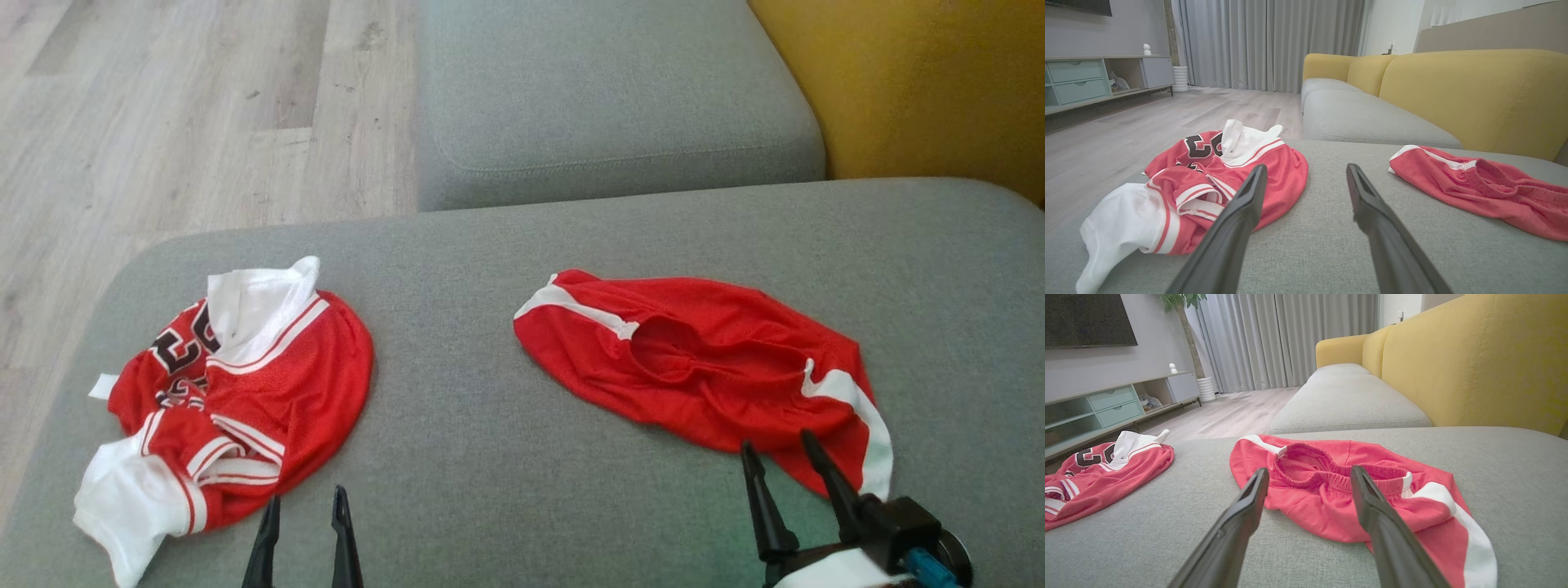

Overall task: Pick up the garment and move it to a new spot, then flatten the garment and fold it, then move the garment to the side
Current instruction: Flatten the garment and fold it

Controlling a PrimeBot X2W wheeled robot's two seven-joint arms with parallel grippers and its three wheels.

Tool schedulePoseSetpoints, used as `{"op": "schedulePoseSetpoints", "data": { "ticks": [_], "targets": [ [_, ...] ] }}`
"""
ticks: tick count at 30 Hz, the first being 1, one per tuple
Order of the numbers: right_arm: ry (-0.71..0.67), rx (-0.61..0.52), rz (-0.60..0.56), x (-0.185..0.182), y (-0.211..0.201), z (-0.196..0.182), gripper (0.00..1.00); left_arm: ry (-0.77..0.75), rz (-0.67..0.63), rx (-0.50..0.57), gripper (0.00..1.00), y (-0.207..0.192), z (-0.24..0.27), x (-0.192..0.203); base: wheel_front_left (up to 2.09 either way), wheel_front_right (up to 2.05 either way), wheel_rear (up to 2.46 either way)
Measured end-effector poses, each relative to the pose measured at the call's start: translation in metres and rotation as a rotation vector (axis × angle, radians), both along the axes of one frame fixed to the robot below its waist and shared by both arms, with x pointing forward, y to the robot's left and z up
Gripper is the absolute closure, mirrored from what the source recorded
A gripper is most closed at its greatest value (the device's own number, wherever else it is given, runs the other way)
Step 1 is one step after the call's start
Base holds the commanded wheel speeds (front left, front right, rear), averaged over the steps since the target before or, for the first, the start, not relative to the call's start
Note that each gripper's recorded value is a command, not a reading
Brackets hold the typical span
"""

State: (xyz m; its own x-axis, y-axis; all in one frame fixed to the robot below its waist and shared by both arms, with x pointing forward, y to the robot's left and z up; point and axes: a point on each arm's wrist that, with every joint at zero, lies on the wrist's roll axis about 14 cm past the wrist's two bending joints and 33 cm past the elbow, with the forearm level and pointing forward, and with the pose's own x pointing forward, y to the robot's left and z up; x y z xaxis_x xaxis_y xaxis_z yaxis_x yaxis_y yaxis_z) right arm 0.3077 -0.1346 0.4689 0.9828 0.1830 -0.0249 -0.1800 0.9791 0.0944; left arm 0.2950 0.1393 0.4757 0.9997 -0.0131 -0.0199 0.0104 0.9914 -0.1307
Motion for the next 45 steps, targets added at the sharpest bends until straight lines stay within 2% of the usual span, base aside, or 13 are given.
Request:
{"op": "schedulePoseSetpoints", "data": {
  "ticks": [12, 18, 24, 28, 29, 30, 36, 43, 45],
  "targets": [
    [0.003, -0.001, 0.018, -0.001, 0.005, -0.001, 0.0, 0.017, 0.008, 0.023, 0.0, 0.003, -0.007, -0.005, 0.0, 0.0, 0.0],
    [0.024, 0.001, -0.01, -0.004, -0.002, -0.007, 0.0, 0.081, -0.06, 0.029, 0.0, -0.015, -0.025, -0.004, 0.0, 0.0, 0.0],
    [0.052, -0.002, -0.102, -0.009, -0.029, -0.016, 0.0, 0.071, -0.293, 0.011, 0.0, -0.084, -0.019, 0.032, 0.0, 0.0, 0.0],
    [0.042, -0.004, -0.167, -0.005, -0.048, -0.011, 0.0, 0.036, -0.485, 0.016, 0.0, -0.145, -0.004, 0.064, 0.0, 0.0, 0.0],
    [0.042, -0.004, -0.167, -0.005, -0.048, -0.011, 0.0, 0.036, -0.485, 0.016, 0.0, -0.145, -0.004, 0.064, 0.0, 0.0, 0.0],
    [0.035, -0.003, -0.183, -0.004, -0.053, -0.008, 0.0, 0.043, -0.543, 0.02, 0.0, -0.162, -0.004, 0.069, 0.0, 0.0, 0.0],
    [0.032, 0.009, -0.264, 0.008, -0.077, -0.001, 0.0, 0.071, -0.858, 0.107, 0.0, -0.256, -0.001, 0.095, 0.0, 0.0, 0.0],
    [0.09, 0.014, -0.385, 0.0, -0.108, -0.013, 0.0, 0.169, -1.167, 0.163, 0.0, -0.339, -0.024, 0.082, 0.0, 0.0, 0.0],
    [0.1, 0.01, -0.415, -0.001, -0.117, -0.013, 0.0, 0.198, -1.238, 0.14, 0.0, -0.355, -0.03, 0.075, 0.0, 0.0, 0.0]
  ]
}}
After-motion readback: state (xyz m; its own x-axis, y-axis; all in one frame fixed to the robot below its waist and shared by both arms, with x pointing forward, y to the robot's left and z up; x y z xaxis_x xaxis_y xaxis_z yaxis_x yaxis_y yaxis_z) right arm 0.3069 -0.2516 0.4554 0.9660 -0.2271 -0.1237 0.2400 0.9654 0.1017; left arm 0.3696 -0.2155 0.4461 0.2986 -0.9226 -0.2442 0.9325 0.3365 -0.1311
